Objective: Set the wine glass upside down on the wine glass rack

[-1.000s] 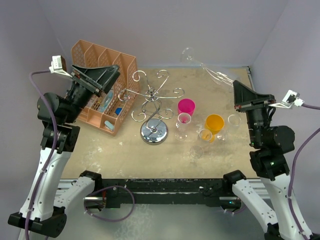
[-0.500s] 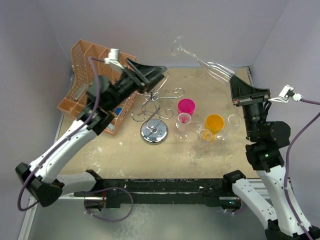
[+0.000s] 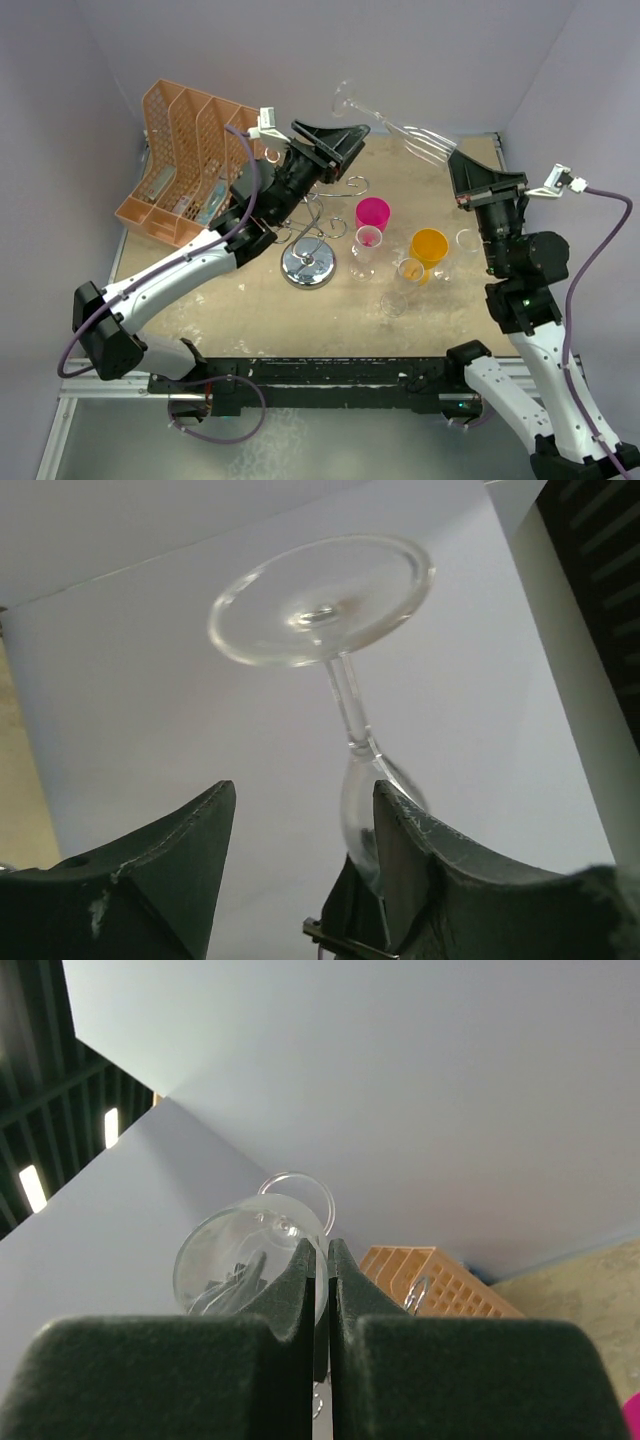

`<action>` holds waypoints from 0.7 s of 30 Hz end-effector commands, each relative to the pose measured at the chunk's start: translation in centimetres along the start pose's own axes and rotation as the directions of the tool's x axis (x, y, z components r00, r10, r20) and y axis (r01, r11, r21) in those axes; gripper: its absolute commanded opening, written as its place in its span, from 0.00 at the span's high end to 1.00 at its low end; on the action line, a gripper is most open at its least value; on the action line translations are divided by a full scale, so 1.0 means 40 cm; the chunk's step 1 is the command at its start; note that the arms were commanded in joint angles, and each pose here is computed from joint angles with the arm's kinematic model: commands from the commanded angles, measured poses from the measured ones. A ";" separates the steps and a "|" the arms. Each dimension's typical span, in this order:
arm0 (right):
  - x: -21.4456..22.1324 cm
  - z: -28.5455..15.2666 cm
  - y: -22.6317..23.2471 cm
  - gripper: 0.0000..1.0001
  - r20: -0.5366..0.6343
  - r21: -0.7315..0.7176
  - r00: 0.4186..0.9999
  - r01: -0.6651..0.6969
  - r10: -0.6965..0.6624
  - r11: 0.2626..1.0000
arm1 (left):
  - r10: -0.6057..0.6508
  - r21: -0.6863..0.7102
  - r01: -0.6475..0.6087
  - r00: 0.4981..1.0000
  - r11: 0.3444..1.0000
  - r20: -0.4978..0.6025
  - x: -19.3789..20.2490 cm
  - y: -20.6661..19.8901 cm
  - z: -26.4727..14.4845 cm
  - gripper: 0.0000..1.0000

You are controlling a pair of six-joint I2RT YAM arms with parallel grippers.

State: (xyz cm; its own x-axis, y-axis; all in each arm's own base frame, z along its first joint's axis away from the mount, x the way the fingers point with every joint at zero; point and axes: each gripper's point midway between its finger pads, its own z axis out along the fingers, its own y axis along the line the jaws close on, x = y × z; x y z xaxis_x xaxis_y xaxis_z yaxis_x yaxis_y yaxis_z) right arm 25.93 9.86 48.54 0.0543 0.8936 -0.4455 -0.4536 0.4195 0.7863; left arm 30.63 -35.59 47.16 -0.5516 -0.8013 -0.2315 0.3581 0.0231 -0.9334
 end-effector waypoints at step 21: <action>0.080 -0.026 0.032 1.00 -0.163 -0.086 0.981 -0.117 0.102 0.989 | -0.119 0.142 0.080 0.950 0.987 0.290 -0.079 -0.118 0.009 0.77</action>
State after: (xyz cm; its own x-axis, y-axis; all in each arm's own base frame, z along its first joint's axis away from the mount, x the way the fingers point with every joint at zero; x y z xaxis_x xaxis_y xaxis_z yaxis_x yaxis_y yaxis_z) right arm 26.28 12.56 46.44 -0.1092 0.8914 -0.4398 -0.4602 0.3468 0.8173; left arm 31.37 -35.02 49.01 -0.3864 -0.9169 -0.0995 0.3592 -0.0502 -0.9319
